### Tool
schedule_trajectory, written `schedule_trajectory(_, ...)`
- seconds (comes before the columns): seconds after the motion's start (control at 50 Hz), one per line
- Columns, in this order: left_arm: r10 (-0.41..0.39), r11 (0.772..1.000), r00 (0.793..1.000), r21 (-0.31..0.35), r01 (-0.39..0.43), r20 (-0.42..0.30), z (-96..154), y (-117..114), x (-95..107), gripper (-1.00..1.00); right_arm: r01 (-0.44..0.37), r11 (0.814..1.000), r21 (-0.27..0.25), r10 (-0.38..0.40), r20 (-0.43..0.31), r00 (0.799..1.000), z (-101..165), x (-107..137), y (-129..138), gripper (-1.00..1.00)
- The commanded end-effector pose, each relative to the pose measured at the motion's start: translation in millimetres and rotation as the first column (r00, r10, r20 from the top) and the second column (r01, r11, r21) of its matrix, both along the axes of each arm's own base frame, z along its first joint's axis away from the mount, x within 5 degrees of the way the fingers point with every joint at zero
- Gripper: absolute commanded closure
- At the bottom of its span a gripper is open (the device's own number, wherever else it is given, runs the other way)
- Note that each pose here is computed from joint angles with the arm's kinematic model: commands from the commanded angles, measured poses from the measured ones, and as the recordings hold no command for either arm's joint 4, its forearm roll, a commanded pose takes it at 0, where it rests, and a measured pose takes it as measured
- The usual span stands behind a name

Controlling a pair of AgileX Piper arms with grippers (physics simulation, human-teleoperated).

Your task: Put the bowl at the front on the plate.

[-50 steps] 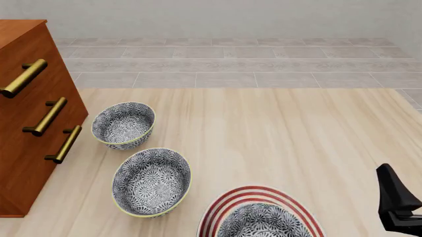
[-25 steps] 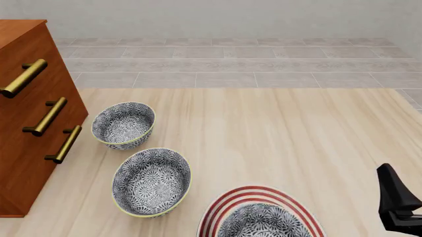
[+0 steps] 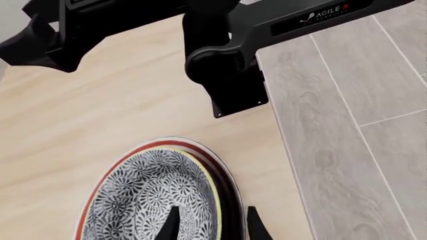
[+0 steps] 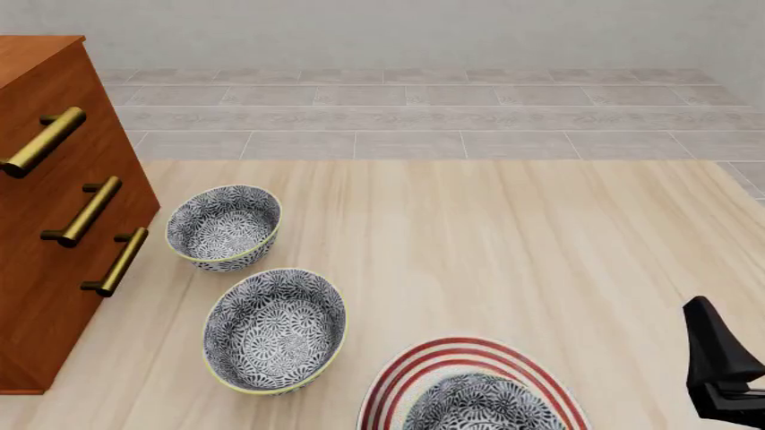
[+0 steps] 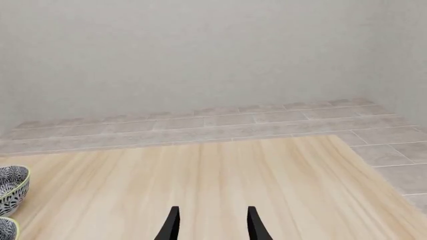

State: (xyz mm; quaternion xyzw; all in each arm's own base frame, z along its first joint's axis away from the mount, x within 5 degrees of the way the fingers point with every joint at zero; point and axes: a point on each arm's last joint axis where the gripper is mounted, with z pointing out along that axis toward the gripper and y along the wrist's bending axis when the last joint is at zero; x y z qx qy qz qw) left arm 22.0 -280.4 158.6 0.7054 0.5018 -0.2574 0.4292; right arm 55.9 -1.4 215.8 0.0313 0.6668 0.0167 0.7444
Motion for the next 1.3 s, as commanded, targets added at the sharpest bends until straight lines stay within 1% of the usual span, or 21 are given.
schedule_trajectory(0.02,-0.001,1.000,1.000,-0.008,0.001,-0.006,5,0,-1,-1.00,0.000,1.000,0.000,0.000,0.000,1.000,0,0,0,-1.00)
schedule_trajectory(0.08,-0.004,1.000,1.000,-0.015,0.004,-0.008,8,1,-3,-1.00,0.000,1.000,0.000,0.000,0.000,1.000,0,0,0,-1.00)
schedule_trajectory(0.16,-0.012,1.000,1.000,-0.029,0.012,-0.014,17,1,-6,-1.00,0.001,1.000,0.004,-0.001,0.000,1.000,0,0,0,-1.00)
schedule_trajectory(0.44,-0.032,0.996,0.999,-0.080,0.029,-0.037,45,6,-15,-1.00,-0.005,1.000,-0.004,0.005,-0.002,1.000,0,0,0,-1.00)
schedule_trajectory(0.58,-0.041,0.993,0.998,-0.117,0.034,-0.052,64,11,-19,-1.00,-0.009,1.000,-0.009,0.009,-0.005,1.000,-1,0,1,-1.00)
schedule_trajectory(0.62,-0.045,0.992,0.998,-0.122,0.039,-0.045,65,12,-19,-1.00,-0.010,1.000,-0.010,0.010,-0.006,1.000,-1,0,1,-1.00)
schedule_trajectory(0.7,-0.044,0.988,0.998,-0.148,0.037,-0.049,78,15,-20,-1.00,-0.011,1.000,-0.012,0.011,-0.007,1.000,-1,0,1,-1.00)
schedule_trajectory(0.94,-0.052,0.978,0.998,-0.201,0.047,-0.021,105,24,-19,-1.00,-0.012,1.000,-0.014,0.012,-0.008,1.000,-1,0,1,-1.00)
schedule_trajectory(1.04,-0.043,0.971,0.999,-0.237,0.042,0.002,123,31,-15,-1.00,-0.010,1.000,-0.014,0.010,-0.006,1.000,0,0,1,-1.00)
schedule_trajectory(1.08,-0.033,0.963,0.999,-0.266,0.038,0.023,136,36,-11,-1.00,-0.010,1.000,-0.014,0.010,-0.006,1.000,1,0,1,-1.00)
schedule_trajectory(1.16,-0.017,0.956,0.999,-0.291,0.030,0.047,151,41,-7,-1.00,-0.012,1.000,-0.016,0.012,-0.005,1.000,0,0,1,-1.00)
schedule_trajectory(1.28,0.014,0.942,0.996,-0.336,0.016,0.086,174,50,1,-1.00,-0.012,1.000,-0.016,0.012,-0.004,1.000,0,0,1,-1.00)
schedule_trajectory(1.3,0.032,0.937,0.995,-0.350,0.002,0.092,180,53,4,-1.00,-0.012,1.000,-0.015,0.012,-0.004,1.000,0,0,1,-1.00)
